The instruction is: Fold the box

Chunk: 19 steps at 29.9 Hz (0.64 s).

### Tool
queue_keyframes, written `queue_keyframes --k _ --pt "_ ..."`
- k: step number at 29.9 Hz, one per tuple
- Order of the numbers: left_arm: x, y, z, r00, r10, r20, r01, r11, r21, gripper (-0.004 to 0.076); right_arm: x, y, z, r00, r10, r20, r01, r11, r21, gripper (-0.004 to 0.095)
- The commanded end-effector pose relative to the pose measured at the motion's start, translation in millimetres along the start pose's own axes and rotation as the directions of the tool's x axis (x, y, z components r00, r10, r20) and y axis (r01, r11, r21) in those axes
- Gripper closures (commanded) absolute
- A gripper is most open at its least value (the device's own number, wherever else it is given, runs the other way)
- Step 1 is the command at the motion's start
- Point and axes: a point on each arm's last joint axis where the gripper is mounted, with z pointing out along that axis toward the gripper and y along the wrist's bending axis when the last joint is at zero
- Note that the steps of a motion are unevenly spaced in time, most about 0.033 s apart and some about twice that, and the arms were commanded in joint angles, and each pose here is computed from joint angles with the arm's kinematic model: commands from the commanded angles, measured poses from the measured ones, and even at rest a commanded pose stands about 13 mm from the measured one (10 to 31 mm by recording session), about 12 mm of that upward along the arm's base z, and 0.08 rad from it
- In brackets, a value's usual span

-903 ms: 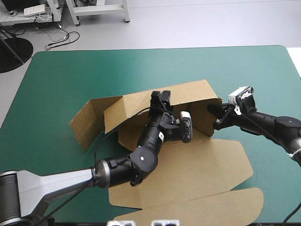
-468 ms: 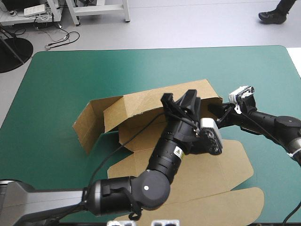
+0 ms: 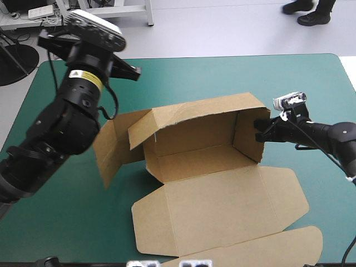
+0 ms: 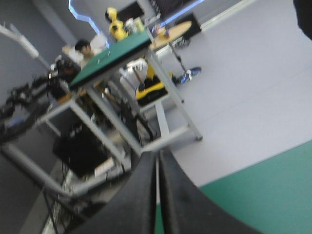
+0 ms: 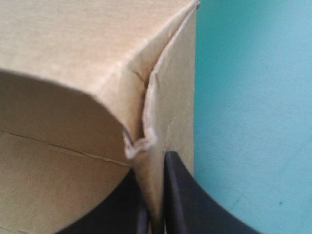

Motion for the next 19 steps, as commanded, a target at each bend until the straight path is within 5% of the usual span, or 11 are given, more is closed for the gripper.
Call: queue_keyframes --k 1,6,15,19 --pt "12 41 3 0.992 -0.103 -0.074 0.101 0.995 -0.024 0.0718 -31 10 -21 0.999 0.035 0.003 -0.035 0.999 0.023 0.0908" --pt "52 74 25 0.941 -0.205 -0.270 0.189 0.978 -0.084 0.0718 -62 29 -21 0.993 0.036 -0.114 -0.023 0.993 0.114 0.0908" --pt "109 100 35 0.817 -0.277 -0.506 0.255 0.960 -0.113 0.0718 -93 32 35 0.952 0.082 -0.295 -0.049 0.992 0.116 0.0907" --pt "121 98 37 0.786 -0.279 -0.552 0.274 0.957 -0.095 0.0718 -95 15 69 0.929 0.156 -0.337 -0.109 0.982 0.156 0.0833"
